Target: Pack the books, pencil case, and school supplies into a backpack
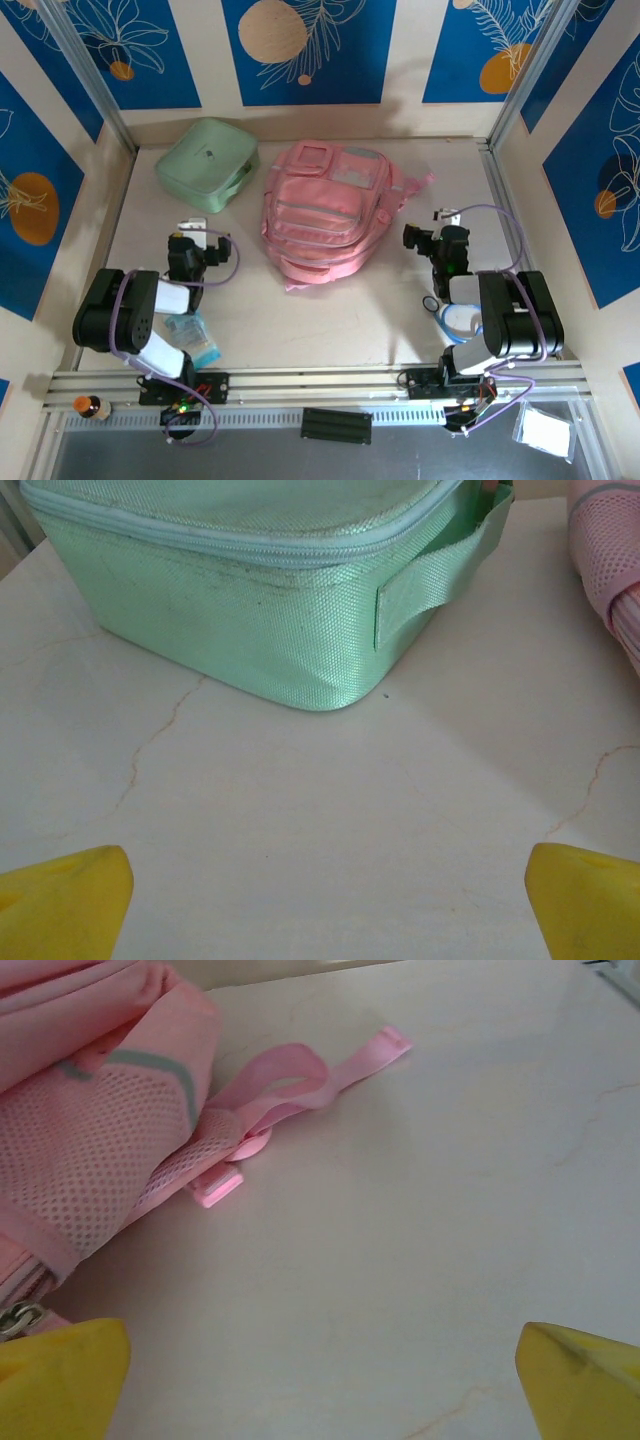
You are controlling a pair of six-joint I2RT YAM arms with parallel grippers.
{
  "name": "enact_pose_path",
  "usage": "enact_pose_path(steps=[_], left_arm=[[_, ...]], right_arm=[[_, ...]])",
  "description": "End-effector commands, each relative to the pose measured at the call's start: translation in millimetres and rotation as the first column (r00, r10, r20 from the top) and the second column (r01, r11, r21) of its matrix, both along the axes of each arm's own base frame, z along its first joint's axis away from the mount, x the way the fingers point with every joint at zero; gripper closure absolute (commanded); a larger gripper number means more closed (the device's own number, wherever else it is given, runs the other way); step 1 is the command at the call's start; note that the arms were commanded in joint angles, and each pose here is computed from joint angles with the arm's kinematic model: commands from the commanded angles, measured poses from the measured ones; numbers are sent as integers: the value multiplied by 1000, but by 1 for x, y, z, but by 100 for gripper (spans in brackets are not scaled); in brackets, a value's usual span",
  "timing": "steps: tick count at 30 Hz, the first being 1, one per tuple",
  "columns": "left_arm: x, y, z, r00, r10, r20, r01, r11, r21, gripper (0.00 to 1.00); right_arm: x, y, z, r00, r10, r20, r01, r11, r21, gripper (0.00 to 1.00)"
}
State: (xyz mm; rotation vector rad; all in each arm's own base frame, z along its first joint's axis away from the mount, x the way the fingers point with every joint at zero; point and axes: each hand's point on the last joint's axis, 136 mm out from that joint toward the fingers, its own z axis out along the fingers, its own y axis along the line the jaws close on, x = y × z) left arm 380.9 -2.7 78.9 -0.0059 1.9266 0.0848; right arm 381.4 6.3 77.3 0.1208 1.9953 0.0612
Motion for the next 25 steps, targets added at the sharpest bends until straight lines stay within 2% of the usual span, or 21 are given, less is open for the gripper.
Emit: enact_pose_path(steps=[1,25], left_arm=[[11,2,14,999,-5,43,5,1000,5,0],[15,-6,12,999,-44,21,44,999,17,0]], right_arm=[[15,10,19,996,51,76,-49,998,-29,1],[15,7,17,997,51,62,-51,999,-7,1]])
